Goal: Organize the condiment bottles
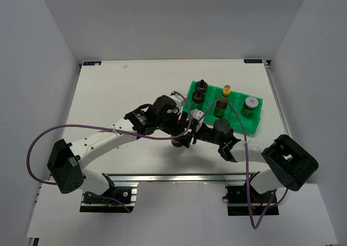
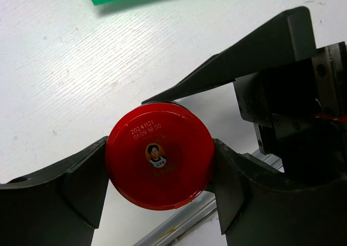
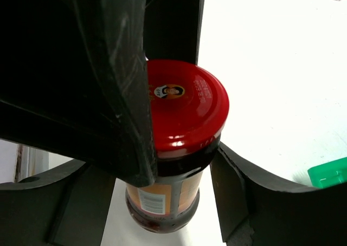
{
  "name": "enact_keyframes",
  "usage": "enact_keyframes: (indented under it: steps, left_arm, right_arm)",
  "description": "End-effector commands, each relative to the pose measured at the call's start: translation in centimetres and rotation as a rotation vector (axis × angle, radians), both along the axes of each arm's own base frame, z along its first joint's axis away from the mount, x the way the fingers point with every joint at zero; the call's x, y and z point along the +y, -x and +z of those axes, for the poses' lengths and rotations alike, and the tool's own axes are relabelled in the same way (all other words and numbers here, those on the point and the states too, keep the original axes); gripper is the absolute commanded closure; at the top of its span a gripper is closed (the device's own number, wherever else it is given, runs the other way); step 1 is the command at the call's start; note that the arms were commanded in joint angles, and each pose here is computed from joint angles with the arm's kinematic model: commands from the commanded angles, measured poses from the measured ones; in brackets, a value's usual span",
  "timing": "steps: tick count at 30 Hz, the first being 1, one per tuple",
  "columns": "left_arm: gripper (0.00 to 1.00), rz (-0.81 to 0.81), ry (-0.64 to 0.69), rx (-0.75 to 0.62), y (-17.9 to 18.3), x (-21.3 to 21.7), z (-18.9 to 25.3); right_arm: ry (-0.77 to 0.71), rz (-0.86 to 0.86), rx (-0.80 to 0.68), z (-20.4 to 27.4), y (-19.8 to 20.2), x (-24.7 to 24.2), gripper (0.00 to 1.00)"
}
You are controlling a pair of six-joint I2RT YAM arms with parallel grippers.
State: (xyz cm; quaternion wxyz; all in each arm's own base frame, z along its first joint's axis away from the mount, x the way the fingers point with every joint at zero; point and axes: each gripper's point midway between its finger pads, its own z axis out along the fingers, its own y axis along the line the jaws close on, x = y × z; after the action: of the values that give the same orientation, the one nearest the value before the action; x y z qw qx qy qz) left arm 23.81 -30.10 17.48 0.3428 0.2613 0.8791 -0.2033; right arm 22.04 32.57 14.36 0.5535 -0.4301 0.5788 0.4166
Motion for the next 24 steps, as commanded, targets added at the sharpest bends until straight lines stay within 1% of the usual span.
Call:
enact_keyframes:
  steps: [1, 5, 7, 11, 13, 19, 20, 21, 24]
  left_arm:
    - [0.36, 0.021, 0.196, -0.116, -0.7, -1.7, 6.1]
    - [0.31, 0.021, 0.184, -0.105, -0.6, -1.8, 5.5]
    - [0.31, 0.016, 0.182, -0.099, -0.6, -1.9, 5.3]
    - [0.37, 0.014, 0.175, -0.081, -0.5, -2.0, 4.5]
    - [0.38, 0.011, 0.174, -0.07, -0.4, -2.2, 4.3]
    - [0.29, 0.014, 0.178, -0.06, -0.3, -2.2, 4.1]
    - [0.24, 0.016, 0.175, -0.054, -0.2, -2.1, 3.9]
    - [0.22, 0.016, 0.174, -0.053, -0.2, -2.1, 3.8]
    - [0.19, 0.015, 0.167, -0.041, 0.0, -2.0, 3.3]
  right_arm:
    - [-0.025, -0.029, -0.015, 0.6, -0.5, 0.1, 1.0]
    - [-0.015, -0.022, -0.011, 0.0, -0.2, -0.1, 1.0]
    - [-0.008, -0.022, -0.009, -0.3, -0.1, -0.2, 1.0]
    - [0.0, -0.028, -0.017, -0.8, -0.1, -0.4, 1.0]
    - [-0.008, -0.03, -0.025, -0.8, -0.1, -0.4, 1.0]
    - [-0.016, -0.047, -0.027, -1.1, -0.3, -0.6, 1.0]
    - [-0.017, -0.053, -0.026, -1.1, -0.3, -0.7, 1.0]
    - [-0.013, -0.059, -0.02, -1.5, -0.3, -0.8, 1.0]
    - [-0.009, -0.078, -0.012, -1.9, -0.6, -1.0, 1.0]
